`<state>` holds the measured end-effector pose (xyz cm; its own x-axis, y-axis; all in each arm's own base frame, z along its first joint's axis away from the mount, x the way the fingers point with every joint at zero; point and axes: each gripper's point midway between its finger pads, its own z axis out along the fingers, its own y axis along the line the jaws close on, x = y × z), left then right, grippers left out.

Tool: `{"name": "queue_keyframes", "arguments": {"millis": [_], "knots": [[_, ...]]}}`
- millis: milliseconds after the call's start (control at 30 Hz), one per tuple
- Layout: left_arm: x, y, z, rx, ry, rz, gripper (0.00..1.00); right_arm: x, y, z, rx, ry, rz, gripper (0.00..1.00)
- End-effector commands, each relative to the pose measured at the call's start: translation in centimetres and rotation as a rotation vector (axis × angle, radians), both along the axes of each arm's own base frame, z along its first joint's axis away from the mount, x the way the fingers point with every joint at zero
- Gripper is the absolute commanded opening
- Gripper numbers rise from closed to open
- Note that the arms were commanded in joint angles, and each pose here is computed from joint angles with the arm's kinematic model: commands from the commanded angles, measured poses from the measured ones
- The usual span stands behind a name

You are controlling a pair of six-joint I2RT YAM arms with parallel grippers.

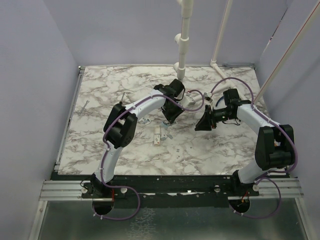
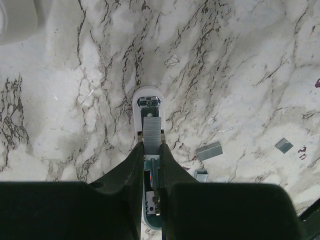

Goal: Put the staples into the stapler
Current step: Install the staple into the stapler.

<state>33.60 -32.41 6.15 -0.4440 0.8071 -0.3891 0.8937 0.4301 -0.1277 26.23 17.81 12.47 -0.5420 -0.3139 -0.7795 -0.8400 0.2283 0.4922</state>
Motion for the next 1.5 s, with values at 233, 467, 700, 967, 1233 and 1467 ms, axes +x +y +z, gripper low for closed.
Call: {"name": "queue_keyframes", "arguments": {"millis": [233, 467, 700, 967, 1233, 1467], "knots": [[-0.1, 0.0, -1.3, 0.037, 0.026, 0.004, 0.00, 0.3, 0.2, 0.8, 0.017, -0.030, 0.017, 0.32], [-0.2, 0.2, -1.5, 0.050, 0.027, 0.005, 0.00, 0.3, 0.2, 0.7, 0.016, -0.030, 0.017, 0.32], [-0.2, 0.5, -1.9, 0.064, 0.030, 0.006, 0.00, 0.3, 0.2, 0.8, 0.019, -0.032, 0.018, 0.32], [-0.1, 0.6, -2.1, 0.073, 0.027, 0.007, 0.00, 0.2, 0.2, 0.8, 0.019, -0.030, 0.018, 0.32], [-0.1, 0.8, -2.2, 0.084, 0.025, 0.006, 0.00, 0.2, 0.2, 0.8, 0.018, -0.031, 0.017, 0.32], [-0.2, 1.0, -2.6, 0.094, 0.027, 0.005, 0.00, 0.3, 0.2, 0.8, 0.018, -0.031, 0.017, 0.32]]}}
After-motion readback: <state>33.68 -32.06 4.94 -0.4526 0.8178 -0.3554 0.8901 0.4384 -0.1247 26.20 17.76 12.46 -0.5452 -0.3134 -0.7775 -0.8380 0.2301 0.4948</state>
